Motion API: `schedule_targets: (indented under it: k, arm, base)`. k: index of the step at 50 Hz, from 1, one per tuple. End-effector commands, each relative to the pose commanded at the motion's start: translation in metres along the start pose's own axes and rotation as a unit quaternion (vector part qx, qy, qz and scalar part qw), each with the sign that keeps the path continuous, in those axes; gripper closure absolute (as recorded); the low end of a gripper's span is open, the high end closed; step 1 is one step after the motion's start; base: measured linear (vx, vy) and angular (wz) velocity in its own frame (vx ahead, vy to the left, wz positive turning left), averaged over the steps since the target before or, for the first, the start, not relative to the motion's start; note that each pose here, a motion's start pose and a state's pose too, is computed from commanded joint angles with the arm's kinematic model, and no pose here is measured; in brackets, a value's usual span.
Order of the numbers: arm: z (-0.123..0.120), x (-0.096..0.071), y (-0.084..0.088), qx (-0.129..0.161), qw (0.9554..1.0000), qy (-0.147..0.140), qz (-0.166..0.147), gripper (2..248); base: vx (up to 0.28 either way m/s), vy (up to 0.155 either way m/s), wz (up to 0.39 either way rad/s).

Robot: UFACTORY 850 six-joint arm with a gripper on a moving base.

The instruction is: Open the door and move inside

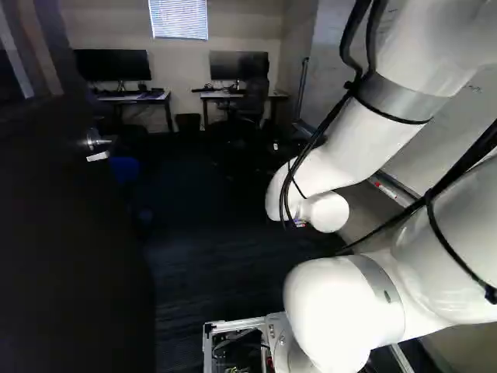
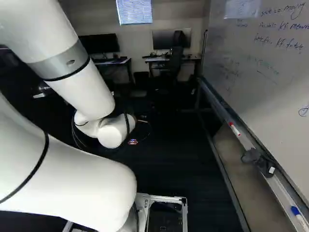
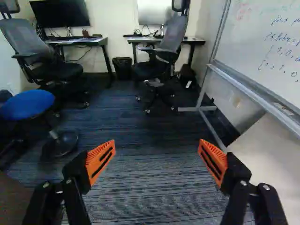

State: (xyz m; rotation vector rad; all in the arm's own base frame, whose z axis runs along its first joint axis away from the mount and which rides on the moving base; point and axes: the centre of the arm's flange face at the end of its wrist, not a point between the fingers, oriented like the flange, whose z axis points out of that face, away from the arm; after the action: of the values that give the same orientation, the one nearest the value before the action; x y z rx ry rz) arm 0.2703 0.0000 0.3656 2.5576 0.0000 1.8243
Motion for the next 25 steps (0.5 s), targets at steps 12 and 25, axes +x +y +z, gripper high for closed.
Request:
schedule_targets:
  k: [12,25]
  arm:
    - [0.0,0.0,0.0,0.0,1.0,0.0,0.0,3]
    - [0.0,0.0,0.0,0.0,1.0,0.0,0.0,3]
  base:
    - [0.21,0.008,-0.013]
    - [0.206,0.007,-0.012]
